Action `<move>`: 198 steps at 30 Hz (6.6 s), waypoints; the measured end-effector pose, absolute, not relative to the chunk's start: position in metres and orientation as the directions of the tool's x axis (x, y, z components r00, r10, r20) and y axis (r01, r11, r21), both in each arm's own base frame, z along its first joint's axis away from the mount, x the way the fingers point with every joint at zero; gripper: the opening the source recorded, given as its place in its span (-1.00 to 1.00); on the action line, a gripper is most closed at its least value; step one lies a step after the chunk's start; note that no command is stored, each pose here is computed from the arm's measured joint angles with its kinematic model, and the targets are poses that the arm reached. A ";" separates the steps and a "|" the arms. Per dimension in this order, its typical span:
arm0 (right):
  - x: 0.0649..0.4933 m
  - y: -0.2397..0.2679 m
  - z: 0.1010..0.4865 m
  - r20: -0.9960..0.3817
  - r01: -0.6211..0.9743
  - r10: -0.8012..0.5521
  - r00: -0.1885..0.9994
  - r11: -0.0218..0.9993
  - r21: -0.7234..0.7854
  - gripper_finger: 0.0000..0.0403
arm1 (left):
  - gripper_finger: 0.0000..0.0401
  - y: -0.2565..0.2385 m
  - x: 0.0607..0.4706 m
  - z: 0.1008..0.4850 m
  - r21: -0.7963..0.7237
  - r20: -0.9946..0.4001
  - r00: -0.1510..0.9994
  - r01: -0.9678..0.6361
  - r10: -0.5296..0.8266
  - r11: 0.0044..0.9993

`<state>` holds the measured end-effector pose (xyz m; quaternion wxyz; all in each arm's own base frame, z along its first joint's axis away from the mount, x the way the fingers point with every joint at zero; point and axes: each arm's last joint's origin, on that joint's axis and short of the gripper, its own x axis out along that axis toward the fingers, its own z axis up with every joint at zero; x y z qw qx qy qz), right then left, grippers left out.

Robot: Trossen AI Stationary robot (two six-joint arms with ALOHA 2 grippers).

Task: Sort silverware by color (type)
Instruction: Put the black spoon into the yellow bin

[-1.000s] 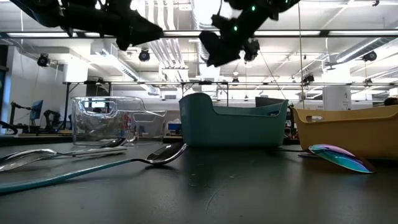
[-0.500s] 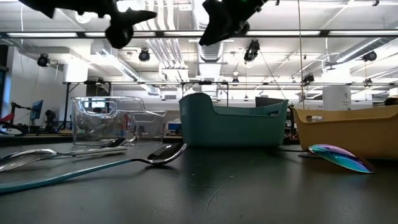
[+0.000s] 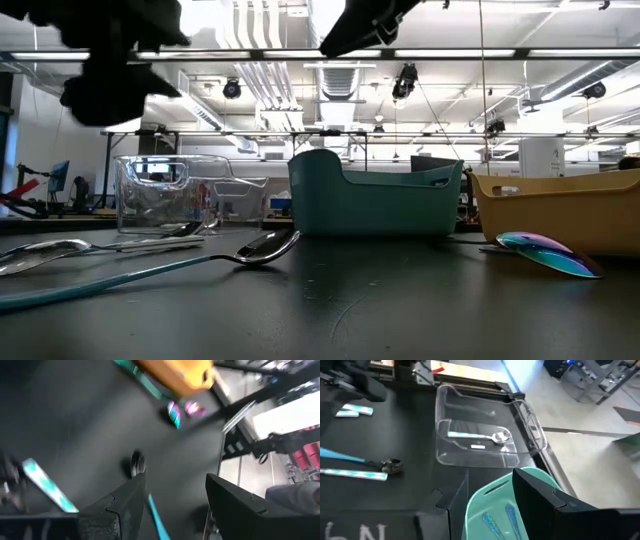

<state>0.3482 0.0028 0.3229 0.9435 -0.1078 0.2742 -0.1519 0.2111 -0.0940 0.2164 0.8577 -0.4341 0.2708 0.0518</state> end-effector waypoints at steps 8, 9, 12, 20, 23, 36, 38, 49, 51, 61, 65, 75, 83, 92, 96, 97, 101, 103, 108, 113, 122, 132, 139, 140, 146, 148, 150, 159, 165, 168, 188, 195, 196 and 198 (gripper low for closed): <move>0.341 0.003 0.317 -0.559 0.212 -0.343 0.755 0.934 -0.287 -0.28 | -0.05 -0.108 0.219 0.182 -0.689 -0.654 0.731 -0.467 -0.197 0.555; 0.340 0.003 0.317 -0.565 0.210 -0.343 0.750 0.934 -0.289 -0.28 | -0.05 -0.109 0.219 0.178 -0.674 -0.678 0.707 -0.489 -0.201 0.553; 0.338 0.003 0.317 -0.576 0.209 -0.344 0.742 0.934 -0.288 -0.28 | -0.05 -0.109 0.219 0.172 -0.607 -0.755 0.628 -0.562 -0.187 0.562; 0.332 0.003 0.319 -0.594 0.212 -0.343 0.728 0.936 -0.282 -0.28 | -0.05 -0.108 0.218 0.177 -0.408 -0.881 0.466 -0.667 -0.080 0.624; 0.331 0.003 0.318 -0.607 0.204 -0.344 0.717 0.935 -0.289 -0.28 | -0.05 -0.108 0.219 0.175 -0.386 -0.885 0.462 -0.673 -0.049 0.631; 0.320 0.005 0.320 -0.685 0.174 -0.270 0.677 0.963 -0.208 -0.28 | -0.05 -0.106 0.224 0.167 -0.327 -0.870 0.485 -0.704 0.090 0.630; 0.320 0.005 0.320 -0.684 0.181 -0.271 0.677 0.963 -0.201 -0.28 | -0.05 -0.108 0.229 0.167 -0.328 -0.869 0.485 -0.708 0.094 0.626; 0.320 0.006 0.319 -0.690 0.199 -0.268 0.672 0.963 -0.180 -0.28 | -0.05 -0.120 0.255 0.160 -0.048 -0.918 0.290 -0.756 0.269 0.652; 0.319 0.008 0.318 -0.695 0.192 -0.264 0.669 0.965 -0.181 -0.28 | -0.05 -0.121 0.257 0.159 0.014 -0.925 0.239 -0.758 0.297 0.653; 0.319 0.009 0.318 -0.695 0.191 -0.264 0.669 0.965 -0.182 -0.28 | -0.05 -0.123 0.262 0.157 0.028 -0.924 0.222 -0.772 0.311 0.635; 0.319 0.009 0.315 -0.701 0.189 -0.263 0.663 0.965 -0.184 -0.28 | -0.05 -0.124 0.262 0.152 -0.008 -0.919 0.254 -0.777 0.302 0.630; 0.320 0.010 0.312 -0.698 0.200 -0.263 0.666 0.964 -0.173 -0.28 | -0.05 -0.128 0.255 0.147 0.001 -0.901 0.266 -0.787 0.341 0.617; 0.320 0.011 0.311 -0.700 0.198 -0.261 0.665 0.965 -0.172 -0.28 | -0.05 -0.126 0.253 0.135 -0.057 -0.881 0.327 -0.791 0.342 0.609; 0.321 0.011 0.311 -0.694 0.205 -0.260 0.672 0.965 -0.164 -0.28 | -0.19 -0.125 0.246 0.127 -0.058 -0.876 0.324 -0.806 0.357 0.589; 0.321 0.011 0.312 -0.688 0.205 -0.260 0.677 0.965 -0.163 -0.28 | -0.41 -0.125 0.242 0.122 -0.071 -0.866 0.334 -0.818 0.371 0.570; 0.321 0.011 0.312 -0.688 0.205 -0.260 0.677 0.965 -0.163 -0.28 | -0.47 -0.125 0.241 0.122 -0.074 -0.866 0.334 -0.822 0.372 0.565; 0.321 0.011 0.310 -0.690 0.205 -0.260 0.676 0.965 -0.163 -0.28 | -0.69 -0.126 0.239 0.121 -0.083 -0.859 0.338 -0.834 0.386 0.546; 0.321 0.011 0.309 -0.692 0.205 -0.260 0.673 0.965 -0.164 -0.28 | -0.80 -0.125 0.238 0.121 -0.086 -0.857 0.338 -0.837 0.388 0.540; 0.321 0.011 0.306 -0.697 0.203 -0.261 0.668 0.965 -0.166 -0.28 | -0.98 -0.126 0.238 0.120 -0.093 -0.857 0.340 -0.841 0.386 0.534; 0.320 0.011 0.306 -0.697 0.206 -0.260 0.668 0.965 -0.163 -0.28 | -0.99 -0.129 0.238 0.121 -0.093 -0.853 0.348 -0.836 0.390 0.541; 0.324 0.026 0.299 -0.654 0.192 -0.225 0.723 0.974 -0.123 -0.28 | -1.00 -0.146 0.249 0.146 -0.099 -0.788 0.459 -0.752 0.410 0.651; 0.332 0.034 0.279 -0.512 0.188 -0.195 0.836 0.980 -0.066 -0.28 | -1.00 -0.150 0.268 0.202 0.109 -0.524 0.582 -0.678 0.621 0.727; 0.334 0.035 0.265 -0.292 0.189 -0.181 0.939 0.982 0.001 -0.28 | -1.00 -0.145 0.287 0.242 0.291 -0.241 0.589 -0.714 0.771 0.637; 0.334 0.035 0.264 -0.255 0.187 -0.179 0.950 0.982 0.006 -0.28 | -1.00 -0.144 0.289 0.247 0.308 -0.215 0.582 -0.722 0.785 0.619; 0.327 0.034 0.257 -0.060 0.179 -0.176 0.982 0.983 0.043 -0.28 | -1.00 -0.133 0.299 0.265 0.355 -0.145 0.537 -0.756 0.831 0.550; 0.324 0.033 0.256 -0.006 0.177 -0.177 0.984 0.983 0.050 -0.28 | -1.00 -0.129 0.302 0.267 0.356 -0.131 0.522 -0.769 0.843 0.531; 0.322 0.033 0.256 0.029 0.180 -0.182 0.983 0.982 0.061 -0.28 | -1.00 -0.126 0.303 0.268 0.355 -0.126 0.512 -0.777 0.850 0.521; 0.322 0.032 0.261 0.086 0.184 -0.188 0.978 0.982 0.053 -0.28 | -1.00 -0.124 0.305 0.268 0.334 -0.130 0.508 -0.786 0.851 0.520; 0.322 0.032 0.260 0.074 0.189 -0.187 0.980 0.982 -0.026 -0.28 | -1.00 -0.125 0.307 0.265 0.392 -0.232 0.543 -0.707 0.807 0.589; 0.322 0.032 0.260 0.076 0.187 -0.187 0.979 0.982 0.010 -0.28 | -1.00 -0.125 0.306 0.265 0.390 -0.238 0.545 -0.705 0.804 0.593; 0.323 0.029 0.257 0.045 0.169 -0.171 0.984 0.985 0.039 -0.28 | -1.00 -0.134 0.331 0.248 0.586 -0.167 0.517 -0.633 0.840 0.506; 0.323 0.030 0.257 0.043 0.137 -0.137 0.990 0.990 -0.016 -0.28 | -1.00 -0.138 0.342 0.250 0.614 -0.158 0.515 -0.617 0.843 0.492; 0.323 0.030 0.257 0.043 0.137 -0.136 0.990 0.990 -0.018 -0.28 | -1.00 -0.139 0.344 0.250 0.614 -0.158 0.515 -0.617 0.843 0.492; 0.323 0.030 0.257 0.044 0.135 -0.134 0.990 0.991 -0.022 -0.28 | -1.00 -0.140 0.346 0.248 0.617 -0.155 0.513 -0.617 0.844 0.488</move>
